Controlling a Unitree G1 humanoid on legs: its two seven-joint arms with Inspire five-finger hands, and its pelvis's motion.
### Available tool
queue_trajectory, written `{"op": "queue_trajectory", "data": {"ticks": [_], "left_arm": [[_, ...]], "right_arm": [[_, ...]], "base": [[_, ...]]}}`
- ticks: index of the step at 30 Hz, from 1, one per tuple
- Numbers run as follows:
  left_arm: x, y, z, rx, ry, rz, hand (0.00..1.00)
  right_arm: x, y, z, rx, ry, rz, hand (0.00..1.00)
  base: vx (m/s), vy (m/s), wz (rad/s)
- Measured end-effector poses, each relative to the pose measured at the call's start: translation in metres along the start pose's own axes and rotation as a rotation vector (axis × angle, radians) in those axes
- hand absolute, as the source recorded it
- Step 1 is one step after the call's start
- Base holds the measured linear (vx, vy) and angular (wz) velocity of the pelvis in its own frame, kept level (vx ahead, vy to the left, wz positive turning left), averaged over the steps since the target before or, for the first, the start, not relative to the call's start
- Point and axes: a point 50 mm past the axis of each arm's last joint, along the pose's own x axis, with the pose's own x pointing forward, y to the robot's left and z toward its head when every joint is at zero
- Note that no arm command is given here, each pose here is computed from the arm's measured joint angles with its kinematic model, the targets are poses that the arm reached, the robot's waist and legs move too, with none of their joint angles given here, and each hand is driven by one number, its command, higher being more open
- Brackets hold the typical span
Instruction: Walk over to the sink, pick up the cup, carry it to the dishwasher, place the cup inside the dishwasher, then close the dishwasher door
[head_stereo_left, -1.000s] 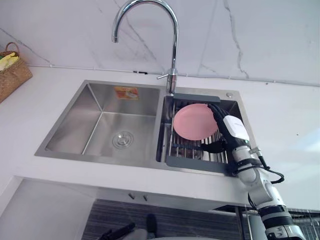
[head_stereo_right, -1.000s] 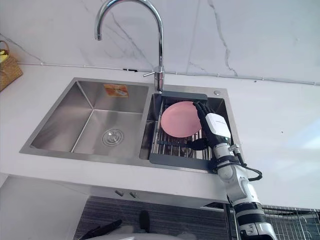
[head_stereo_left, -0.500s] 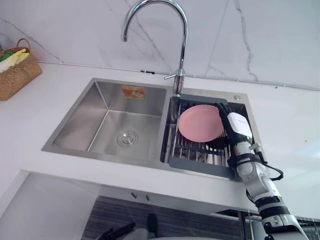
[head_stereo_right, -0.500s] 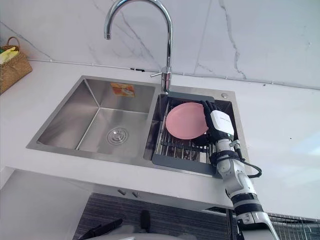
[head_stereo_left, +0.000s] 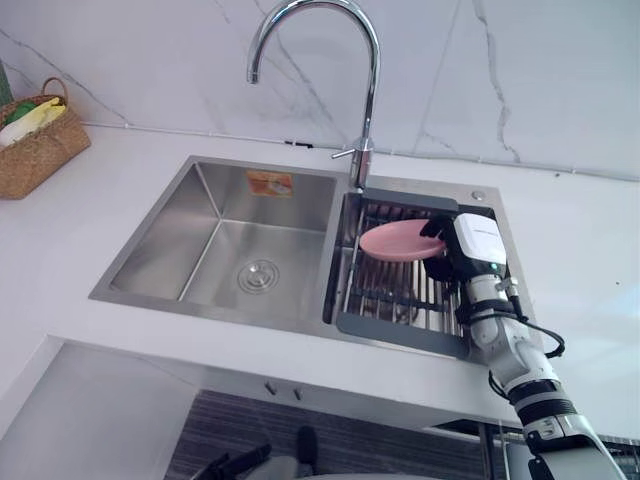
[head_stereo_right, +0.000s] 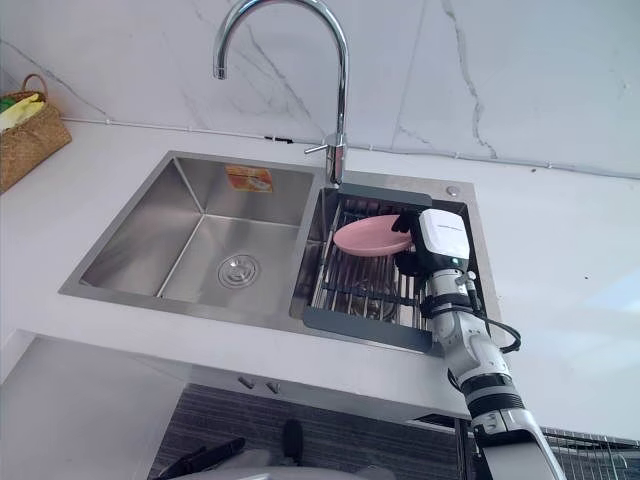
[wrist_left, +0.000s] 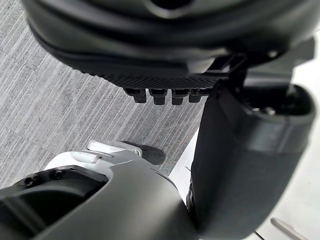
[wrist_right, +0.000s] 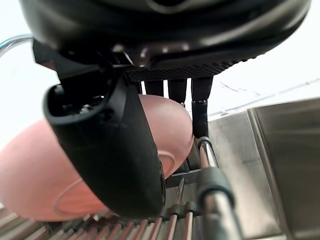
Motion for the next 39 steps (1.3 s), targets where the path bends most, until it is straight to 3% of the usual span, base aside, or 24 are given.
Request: {"op": "queue_trajectory", "data": {"ticks": [12, 29, 35, 39], "left_arm": [[0.0, 0.0, 0.0, 0.006, 0.002, -0.006, 1.0], [0.0, 0.001, 0.0, -0.001, -0.016, -0.011, 1.0], [0.0, -0.002, 0.0, -0.004, -0.025, -0.017, 1.0], [0.001, -0.005, 0.0, -0.009, -0.029, -0.024, 1.0]], "right_arm": [[0.002, 0.001, 0.001, -0.085, -0.07, 0.022, 0.0], [0.002, -0.009, 0.018, -0.106, -0.319, 0.052, 0.0], [-0.002, -0.025, 0.025, -0.103, -0.365, -0.043, 0.0], [-0.001, -0.056, 0.036, -0.052, -0.42, -0.246, 0.0]], "base": [[0.05, -0.065, 0.01], [-0.02, -0.077, 0.0], [-0.03, -0.046, -0.03], [-0.04, -0.021, -0.11]]}}
